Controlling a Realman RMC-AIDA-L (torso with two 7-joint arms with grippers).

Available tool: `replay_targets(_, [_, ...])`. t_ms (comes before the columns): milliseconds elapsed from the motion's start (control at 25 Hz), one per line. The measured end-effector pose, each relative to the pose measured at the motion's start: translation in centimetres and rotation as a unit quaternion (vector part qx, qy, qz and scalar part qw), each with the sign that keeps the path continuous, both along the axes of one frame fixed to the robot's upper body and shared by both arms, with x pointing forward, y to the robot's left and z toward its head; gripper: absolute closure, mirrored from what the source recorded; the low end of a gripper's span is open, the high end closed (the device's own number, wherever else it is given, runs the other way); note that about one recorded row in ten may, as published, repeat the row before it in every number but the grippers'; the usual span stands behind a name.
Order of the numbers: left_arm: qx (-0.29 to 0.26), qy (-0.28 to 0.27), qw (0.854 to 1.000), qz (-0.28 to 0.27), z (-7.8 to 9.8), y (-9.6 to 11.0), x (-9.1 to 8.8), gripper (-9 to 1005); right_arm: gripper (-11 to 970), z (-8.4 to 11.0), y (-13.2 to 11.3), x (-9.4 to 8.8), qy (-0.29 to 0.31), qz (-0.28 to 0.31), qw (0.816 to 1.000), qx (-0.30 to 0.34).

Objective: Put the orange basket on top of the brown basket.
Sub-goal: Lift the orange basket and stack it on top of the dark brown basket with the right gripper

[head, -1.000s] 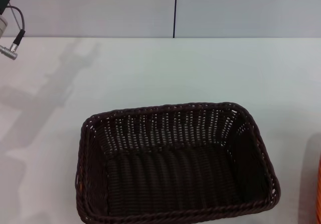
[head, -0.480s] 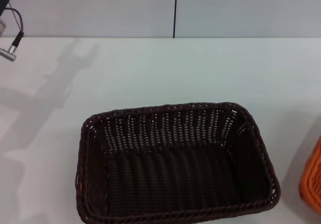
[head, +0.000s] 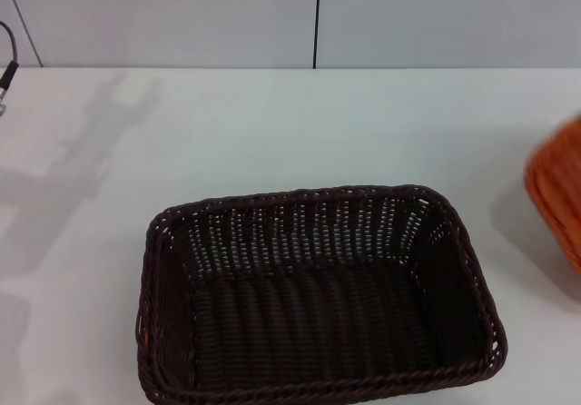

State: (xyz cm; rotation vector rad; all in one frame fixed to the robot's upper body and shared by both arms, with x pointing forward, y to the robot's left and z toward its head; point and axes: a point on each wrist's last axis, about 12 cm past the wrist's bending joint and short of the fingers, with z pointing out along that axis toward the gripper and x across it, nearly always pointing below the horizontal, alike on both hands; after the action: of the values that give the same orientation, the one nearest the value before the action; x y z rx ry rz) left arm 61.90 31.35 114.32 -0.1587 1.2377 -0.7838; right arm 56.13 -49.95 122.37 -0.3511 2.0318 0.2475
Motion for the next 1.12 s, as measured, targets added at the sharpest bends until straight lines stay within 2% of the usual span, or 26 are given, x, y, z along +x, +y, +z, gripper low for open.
replay_targets(160, [0.003, 0.0, 1.0, 0.003, 0.0, 0.3, -0.1, 156, 823, -0.9, 1.5, 0.0, -0.052, 0.012, 0.995, 0.083])
replay_targets(320, [0.007, 0.005, 1.0, 0.006, -0.1, 0.5, -0.2, 155, 822, -2.0, 4.4, 0.2, -0.108, 0.033, 0.98, 0.164])
replay_targets(400, [0.008, 0.007, 1.0, 0.009, -0.2, 0.7, -0.2, 155, 822, -2.2, 4.8, 0.2, -0.118, 0.034, 0.977, 0.177])
replay_targets(600, [0.011, 0.008, 1.0, 0.009, -0.2, 0.8, -0.2, 155, 821, -3.0, 6.5, 0.0, -0.161, 0.045, 0.955, 0.244])
replay_targets(720, [0.014, 0.012, 1.0, 0.008, -0.3, 0.7, -0.1, 155, 821, -4.1, 7.7, -0.1, -0.177, 0.059, 0.935, 0.301])
replay_targets(840, [0.016, 0.014, 1.0, 0.009, -0.3, 0.7, 0.0, 155, 821, -5.1, 9.1, -0.5, -0.193, 0.075, 0.921, 0.33])
replay_targets(1120, [0.027, 0.018, 0.999, 0.007, 0.0, 0.8, 0.5, 156, 820, -8.2, 13.6, -1.4, -0.199, 0.107, 0.91, 0.349])
